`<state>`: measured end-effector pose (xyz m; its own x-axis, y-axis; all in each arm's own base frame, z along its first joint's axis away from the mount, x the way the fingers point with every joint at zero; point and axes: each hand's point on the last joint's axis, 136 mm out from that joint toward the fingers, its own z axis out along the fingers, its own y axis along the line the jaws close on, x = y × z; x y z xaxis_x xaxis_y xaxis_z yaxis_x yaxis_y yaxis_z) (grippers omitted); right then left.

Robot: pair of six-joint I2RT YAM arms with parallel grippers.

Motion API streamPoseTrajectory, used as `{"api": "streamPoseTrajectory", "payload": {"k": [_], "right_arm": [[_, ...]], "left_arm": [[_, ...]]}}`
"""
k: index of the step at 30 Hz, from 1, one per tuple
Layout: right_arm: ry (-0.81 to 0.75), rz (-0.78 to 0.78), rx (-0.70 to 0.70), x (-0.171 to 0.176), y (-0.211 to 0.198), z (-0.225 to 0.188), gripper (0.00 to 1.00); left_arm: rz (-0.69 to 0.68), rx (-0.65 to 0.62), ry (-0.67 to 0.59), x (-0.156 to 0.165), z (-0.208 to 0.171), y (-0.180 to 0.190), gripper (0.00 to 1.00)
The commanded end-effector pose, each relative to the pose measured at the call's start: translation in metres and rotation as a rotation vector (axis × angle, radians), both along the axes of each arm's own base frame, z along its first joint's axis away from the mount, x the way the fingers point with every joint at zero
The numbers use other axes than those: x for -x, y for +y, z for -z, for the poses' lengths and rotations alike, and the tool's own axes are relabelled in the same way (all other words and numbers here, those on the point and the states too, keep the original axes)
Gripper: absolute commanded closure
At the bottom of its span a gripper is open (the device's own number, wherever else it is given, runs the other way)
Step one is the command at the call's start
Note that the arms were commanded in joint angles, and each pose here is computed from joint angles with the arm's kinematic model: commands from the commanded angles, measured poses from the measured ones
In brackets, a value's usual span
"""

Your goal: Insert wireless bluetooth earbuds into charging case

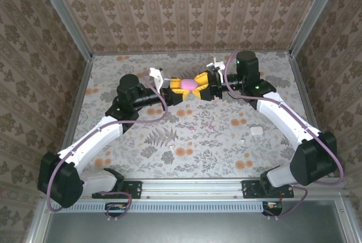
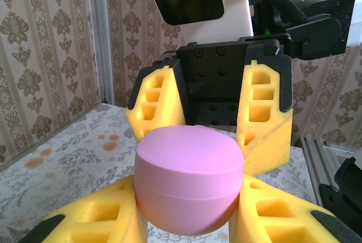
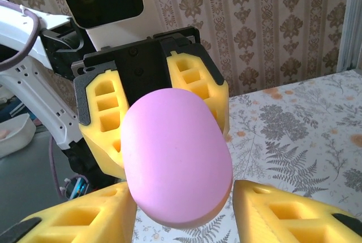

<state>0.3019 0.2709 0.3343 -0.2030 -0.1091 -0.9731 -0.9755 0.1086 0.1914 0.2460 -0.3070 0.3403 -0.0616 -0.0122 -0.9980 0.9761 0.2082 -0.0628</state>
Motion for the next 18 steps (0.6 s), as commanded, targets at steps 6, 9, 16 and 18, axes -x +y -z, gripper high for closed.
{"api": "streamPoseTrajectory", "payload": {"k": [6,9,16,18], "right_arm": [[-0.032,0.023,-0.031,-0.002,-0.002,-0.017,0.57],[-0.019,0.031,-0.034,-0.004,-0.002,-0.021,0.56],[-0.013,0.051,-0.036,-0.008,-0.003,-0.022,0.5],[-0.012,0.062,-0.044,-0.009,-0.004,-0.025,0.48]], "left_arm": [[0.062,0.018,-0.043,0.018,-0.007,-0.004,0.66],[0.074,0.003,-0.046,0.02,-0.004,-0.005,0.66],[0.076,0.005,-0.048,0.021,-0.004,-0.006,0.66],[0.074,0.007,-0.047,0.021,-0.004,-0.006,0.66]]}}
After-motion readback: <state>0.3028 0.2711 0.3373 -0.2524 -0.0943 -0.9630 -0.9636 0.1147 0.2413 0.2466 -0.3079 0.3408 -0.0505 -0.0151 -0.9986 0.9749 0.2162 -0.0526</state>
